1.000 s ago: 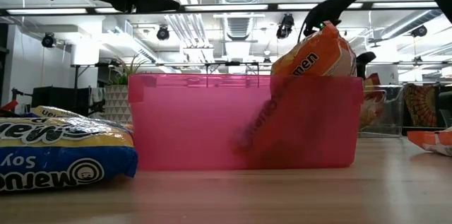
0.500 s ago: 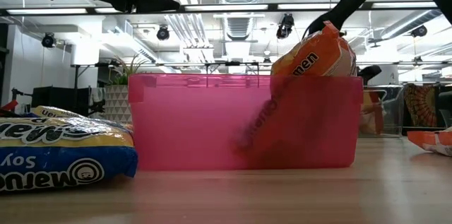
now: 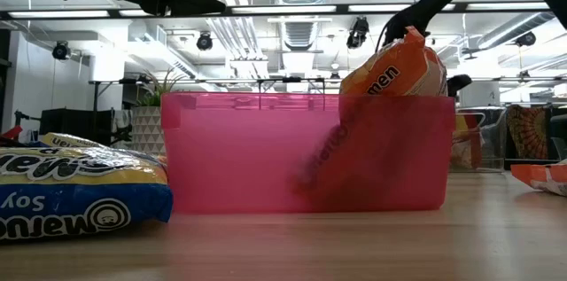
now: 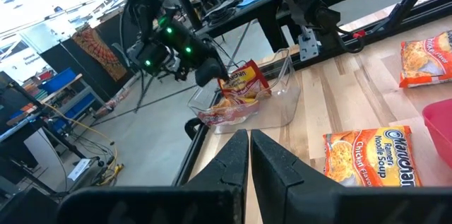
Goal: Sort Maruchan noodles
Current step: Put the red noodle pack into the transparent bin, then put the orange noodle pack into the red bin
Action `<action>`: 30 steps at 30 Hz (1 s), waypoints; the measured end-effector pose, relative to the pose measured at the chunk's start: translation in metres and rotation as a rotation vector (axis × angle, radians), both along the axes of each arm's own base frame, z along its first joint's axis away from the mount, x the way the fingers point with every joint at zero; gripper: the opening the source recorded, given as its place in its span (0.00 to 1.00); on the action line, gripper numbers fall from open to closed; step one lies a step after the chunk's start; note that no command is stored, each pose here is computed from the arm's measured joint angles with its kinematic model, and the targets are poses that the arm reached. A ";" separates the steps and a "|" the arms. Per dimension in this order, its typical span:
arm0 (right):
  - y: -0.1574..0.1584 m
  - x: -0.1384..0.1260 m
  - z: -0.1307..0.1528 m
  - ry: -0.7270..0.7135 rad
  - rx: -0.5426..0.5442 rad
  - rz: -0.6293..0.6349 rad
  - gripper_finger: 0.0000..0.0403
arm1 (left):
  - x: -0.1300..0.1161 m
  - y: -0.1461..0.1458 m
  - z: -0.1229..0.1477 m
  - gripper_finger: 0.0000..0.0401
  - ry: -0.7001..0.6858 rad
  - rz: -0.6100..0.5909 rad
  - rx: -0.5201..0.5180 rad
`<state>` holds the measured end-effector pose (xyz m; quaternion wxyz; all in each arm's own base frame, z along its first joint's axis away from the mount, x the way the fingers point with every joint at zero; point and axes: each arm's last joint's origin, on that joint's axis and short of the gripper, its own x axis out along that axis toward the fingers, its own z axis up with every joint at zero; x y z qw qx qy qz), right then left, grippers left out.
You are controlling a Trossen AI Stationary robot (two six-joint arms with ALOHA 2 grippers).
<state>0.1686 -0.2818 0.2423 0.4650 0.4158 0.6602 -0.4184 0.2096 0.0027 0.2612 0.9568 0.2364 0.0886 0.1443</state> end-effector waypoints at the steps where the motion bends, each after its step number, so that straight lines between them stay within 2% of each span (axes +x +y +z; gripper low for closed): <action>1: 0.000 0.000 0.006 -0.008 -0.010 0.011 0.32 | 0.000 0.000 0.000 0.00 -0.001 0.000 -0.001; 6: 0.009 -0.004 0.041 -0.084 -0.111 0.072 0.33 | 0.000 0.000 0.000 0.00 -0.003 0.001 -0.008; 9: 0.023 -0.006 0.064 -0.166 -0.239 0.128 0.32 | 0.000 0.000 0.000 0.00 -0.006 0.002 -0.014; 12: 0.046 -0.005 0.083 -0.318 -0.416 0.218 0.32 | 0.000 0.000 0.001 0.00 -0.015 0.003 -0.026; 15: 0.077 -0.004 0.093 -0.554 -0.582 0.318 0.32 | 0.000 0.000 0.002 0.00 -0.034 0.004 -0.048; 18: 0.116 0.000 0.084 -0.824 -0.729 0.461 0.33 | 0.000 0.000 0.002 0.00 -0.049 0.008 -0.090; 21: 0.156 0.004 0.059 -1.087 -0.860 0.625 0.33 | 0.002 0.000 0.000 0.00 -0.060 0.016 -0.157; 26: 0.213 -0.003 0.016 -1.410 -0.962 0.834 0.31 | 0.009 0.000 -0.009 0.00 -0.038 0.027 -0.223; 30: 0.240 -0.012 -0.006 -1.607 -0.993 0.891 0.29 | 0.016 -0.001 -0.017 0.00 -0.014 0.030 -0.225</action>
